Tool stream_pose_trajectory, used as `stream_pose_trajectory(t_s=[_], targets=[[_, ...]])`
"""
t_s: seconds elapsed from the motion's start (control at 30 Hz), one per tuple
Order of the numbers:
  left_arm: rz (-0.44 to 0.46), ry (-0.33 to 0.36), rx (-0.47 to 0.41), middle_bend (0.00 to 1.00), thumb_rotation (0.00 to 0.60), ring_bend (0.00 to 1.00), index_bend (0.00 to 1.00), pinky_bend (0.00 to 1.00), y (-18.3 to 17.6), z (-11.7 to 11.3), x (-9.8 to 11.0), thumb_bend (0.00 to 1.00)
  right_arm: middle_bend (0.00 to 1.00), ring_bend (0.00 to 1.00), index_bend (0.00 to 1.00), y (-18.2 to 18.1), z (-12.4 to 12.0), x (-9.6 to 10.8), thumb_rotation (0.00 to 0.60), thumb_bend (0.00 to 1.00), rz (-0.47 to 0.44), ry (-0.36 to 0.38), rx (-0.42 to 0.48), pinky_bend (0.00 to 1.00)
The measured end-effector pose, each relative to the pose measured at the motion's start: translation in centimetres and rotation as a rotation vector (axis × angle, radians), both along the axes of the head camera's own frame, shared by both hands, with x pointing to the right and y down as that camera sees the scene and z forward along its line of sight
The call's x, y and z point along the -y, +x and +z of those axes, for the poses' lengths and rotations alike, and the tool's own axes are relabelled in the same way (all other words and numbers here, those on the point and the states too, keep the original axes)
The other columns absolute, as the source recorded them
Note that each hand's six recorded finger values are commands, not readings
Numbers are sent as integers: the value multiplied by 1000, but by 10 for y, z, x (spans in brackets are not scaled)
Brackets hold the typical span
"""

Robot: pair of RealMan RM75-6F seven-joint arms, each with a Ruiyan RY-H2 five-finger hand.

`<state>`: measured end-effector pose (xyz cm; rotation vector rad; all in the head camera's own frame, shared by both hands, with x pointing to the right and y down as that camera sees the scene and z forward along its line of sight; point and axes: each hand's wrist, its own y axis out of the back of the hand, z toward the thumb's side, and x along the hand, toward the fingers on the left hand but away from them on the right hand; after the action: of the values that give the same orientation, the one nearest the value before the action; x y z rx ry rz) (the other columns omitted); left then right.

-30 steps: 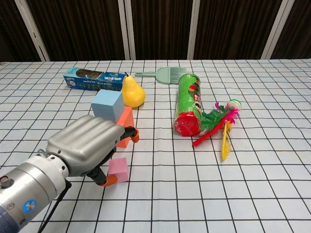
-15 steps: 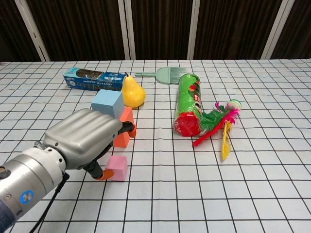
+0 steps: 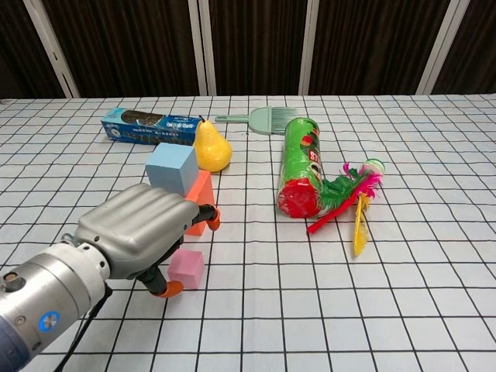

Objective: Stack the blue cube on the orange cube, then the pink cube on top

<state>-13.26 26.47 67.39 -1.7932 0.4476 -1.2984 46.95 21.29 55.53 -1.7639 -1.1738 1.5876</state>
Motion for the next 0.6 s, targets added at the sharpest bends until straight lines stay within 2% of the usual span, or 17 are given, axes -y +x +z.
stream_pose_trajectory(t_s=[0.33,0.5,0.6], targets=[[-28,35,-23,854,600,739,312,901,2,-12,-1,248,202,194,251,-1,0,0,600,170,-6,-3,0,163],[-48,67,22,857,600,743,318,902,-5,-16,-2,255,202,194,251,-2,0,0,600,170,-6,-6,2,163],[-58,61,55,857,600,743,320,903,-9,-14,-5,266,202,194,251,-2,0,-1,600,170,-14,-9,-1,163]])
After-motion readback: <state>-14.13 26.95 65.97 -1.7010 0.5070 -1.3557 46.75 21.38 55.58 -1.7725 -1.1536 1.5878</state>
